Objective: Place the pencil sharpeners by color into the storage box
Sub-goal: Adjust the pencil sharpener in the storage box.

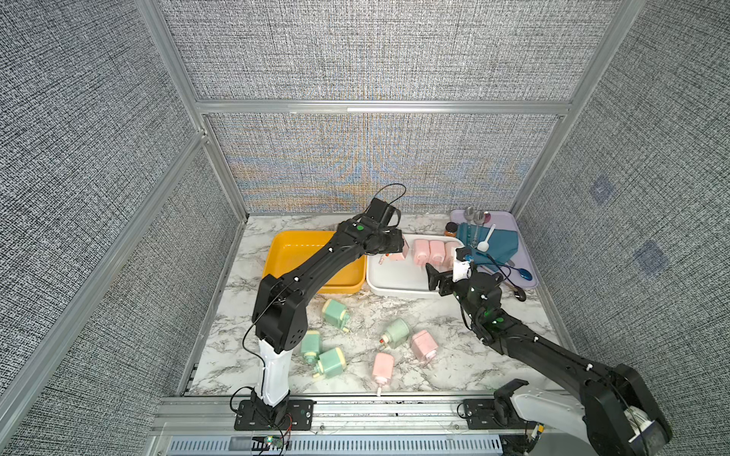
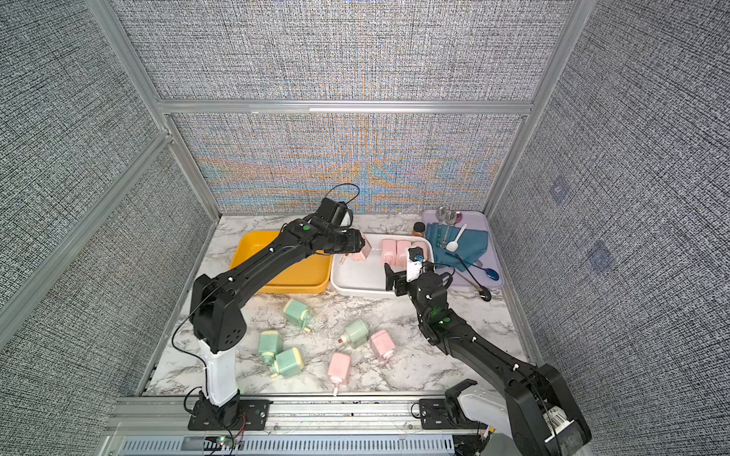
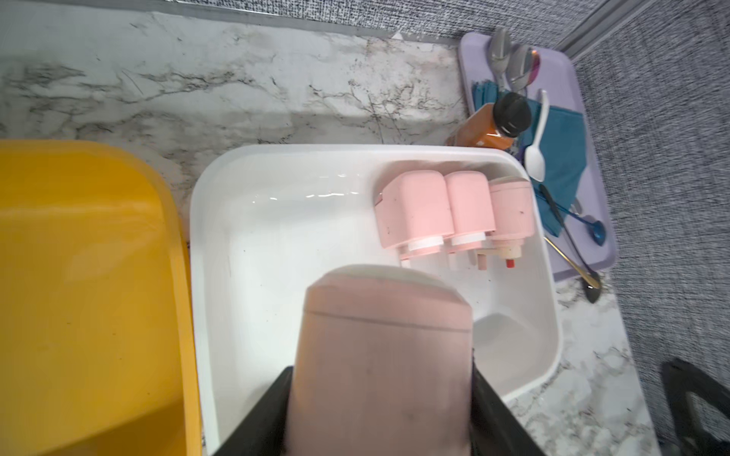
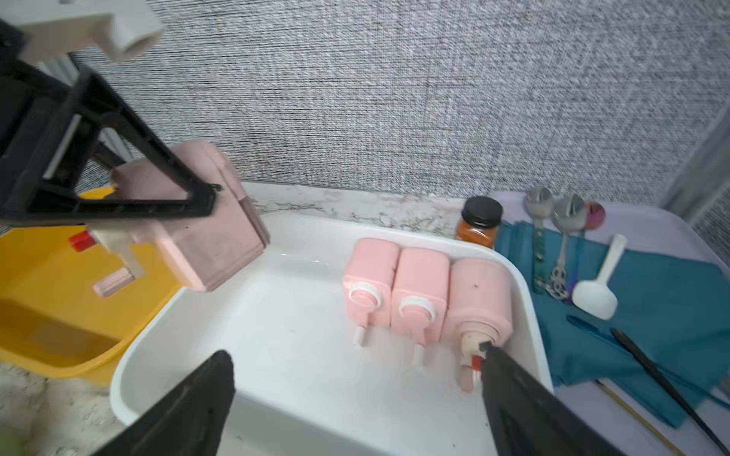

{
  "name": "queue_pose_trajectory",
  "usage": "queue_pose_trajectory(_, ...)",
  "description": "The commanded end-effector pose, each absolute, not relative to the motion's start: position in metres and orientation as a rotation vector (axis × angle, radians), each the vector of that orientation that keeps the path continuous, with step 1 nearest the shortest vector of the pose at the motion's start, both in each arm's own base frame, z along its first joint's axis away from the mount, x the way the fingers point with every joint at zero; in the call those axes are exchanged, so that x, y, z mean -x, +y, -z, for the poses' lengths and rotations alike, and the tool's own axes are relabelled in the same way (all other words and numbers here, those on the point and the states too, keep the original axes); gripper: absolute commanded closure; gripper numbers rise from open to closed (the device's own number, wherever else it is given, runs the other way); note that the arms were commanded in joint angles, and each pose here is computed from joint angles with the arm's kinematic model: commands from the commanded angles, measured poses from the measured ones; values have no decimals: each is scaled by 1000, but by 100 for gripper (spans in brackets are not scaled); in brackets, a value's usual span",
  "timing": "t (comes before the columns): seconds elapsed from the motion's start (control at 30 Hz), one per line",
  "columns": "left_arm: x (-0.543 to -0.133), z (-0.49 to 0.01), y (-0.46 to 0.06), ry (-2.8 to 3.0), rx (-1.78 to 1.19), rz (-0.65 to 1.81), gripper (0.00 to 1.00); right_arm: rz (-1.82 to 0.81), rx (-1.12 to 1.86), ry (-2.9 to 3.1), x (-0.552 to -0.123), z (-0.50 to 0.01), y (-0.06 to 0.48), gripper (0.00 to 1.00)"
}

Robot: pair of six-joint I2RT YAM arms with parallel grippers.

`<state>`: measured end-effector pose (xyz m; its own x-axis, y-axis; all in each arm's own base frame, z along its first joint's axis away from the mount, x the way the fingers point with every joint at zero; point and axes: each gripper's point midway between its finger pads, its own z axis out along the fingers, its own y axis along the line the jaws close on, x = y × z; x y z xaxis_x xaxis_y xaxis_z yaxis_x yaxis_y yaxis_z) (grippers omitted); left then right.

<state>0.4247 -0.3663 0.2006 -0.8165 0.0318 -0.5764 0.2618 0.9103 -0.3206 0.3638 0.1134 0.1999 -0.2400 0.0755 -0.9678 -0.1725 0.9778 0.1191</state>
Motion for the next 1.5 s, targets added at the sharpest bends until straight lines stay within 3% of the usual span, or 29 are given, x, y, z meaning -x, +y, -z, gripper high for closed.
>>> queue_pose_trajectory(0.0,-435,-187,-348,2497,-187,238,100,-278,-101,1889,-369,-182,89,1)
queue_pose_trajectory(0.3,-461,-162,-365,2468,-118,121,100,-367,-289,2059,-383,-142,36,1)
queue_pose_trajectory(0.63,-489,-130,-383,2422,-27,108,100,-503,-248,2159,-404,-121,34,1)
queue_pose_trajectory(0.8,-496,-115,-396,2425,-17,155,94,-543,-222,2177,-412,-117,40,1)
queue_pose_trajectory(1.47,-497,-72,-416,2474,35,257,39,-607,-200,2217,-414,-106,49,2)
